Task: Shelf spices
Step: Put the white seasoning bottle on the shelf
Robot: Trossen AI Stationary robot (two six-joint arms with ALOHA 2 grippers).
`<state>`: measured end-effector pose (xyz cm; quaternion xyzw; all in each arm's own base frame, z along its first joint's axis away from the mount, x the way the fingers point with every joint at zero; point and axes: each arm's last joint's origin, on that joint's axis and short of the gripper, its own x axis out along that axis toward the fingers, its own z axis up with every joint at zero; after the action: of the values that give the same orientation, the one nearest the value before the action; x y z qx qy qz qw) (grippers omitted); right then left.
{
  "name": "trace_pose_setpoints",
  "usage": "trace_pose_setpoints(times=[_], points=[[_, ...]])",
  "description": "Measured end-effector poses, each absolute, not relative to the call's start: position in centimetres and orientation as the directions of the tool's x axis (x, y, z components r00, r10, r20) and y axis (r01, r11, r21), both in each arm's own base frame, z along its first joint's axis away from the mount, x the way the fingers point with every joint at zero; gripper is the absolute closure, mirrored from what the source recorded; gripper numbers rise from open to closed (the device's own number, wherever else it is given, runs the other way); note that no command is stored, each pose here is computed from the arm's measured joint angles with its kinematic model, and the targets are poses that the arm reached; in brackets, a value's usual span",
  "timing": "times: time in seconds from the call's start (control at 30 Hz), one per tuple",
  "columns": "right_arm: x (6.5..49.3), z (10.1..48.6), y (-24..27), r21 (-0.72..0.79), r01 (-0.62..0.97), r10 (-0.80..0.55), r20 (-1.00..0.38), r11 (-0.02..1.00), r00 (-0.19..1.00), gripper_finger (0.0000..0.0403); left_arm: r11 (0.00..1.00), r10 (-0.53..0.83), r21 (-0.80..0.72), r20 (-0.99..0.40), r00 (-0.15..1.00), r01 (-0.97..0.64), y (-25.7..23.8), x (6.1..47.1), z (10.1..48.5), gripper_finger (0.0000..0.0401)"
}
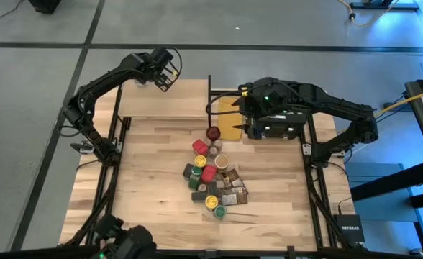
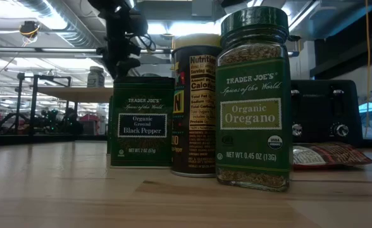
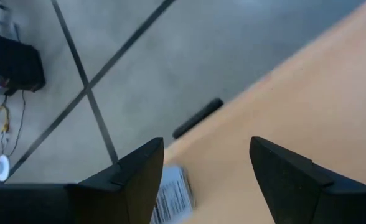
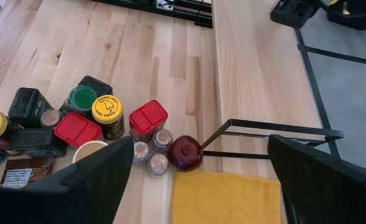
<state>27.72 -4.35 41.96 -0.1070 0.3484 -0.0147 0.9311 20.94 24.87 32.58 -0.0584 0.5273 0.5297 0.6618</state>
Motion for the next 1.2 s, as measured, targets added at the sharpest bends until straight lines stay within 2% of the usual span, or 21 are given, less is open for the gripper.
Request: trace_pose_setpoints(times=[0.43,0.8,1.03,1.2], points=[[27.7,41.9,-4.3,-0.208,-0.049,-0.101,-0.651,0.977,0.752,0.0027,0.412,0.605,0.509,-0.773,-0.192,-0.756,26.5,18.8,32.1,0.0168],[27.7,42.0,-4.3,-0.209,-0.047,-0.102,-0.647,0.977,0.756,0.0027,0.404,0.622,0.506,-0.763,-0.177,-0.762,26.5,19.2,32.2,0.0168],[27.7,42.0,-4.4,-0.209,-0.047,-0.102,-0.646,0.977,0.757,0.0027,0.313,0.702,0.575,-0.676,-0.223,-0.756,27.2,19.3,32.8,0.0168],[27.7,42.0,-4.3,-0.209,-0.047,-0.102,-0.645,0.977,0.757,0.0027,0.291,0.689,0.575,-0.680,-0.250,-0.765,27.9,18.3,32.6,0.0168]])
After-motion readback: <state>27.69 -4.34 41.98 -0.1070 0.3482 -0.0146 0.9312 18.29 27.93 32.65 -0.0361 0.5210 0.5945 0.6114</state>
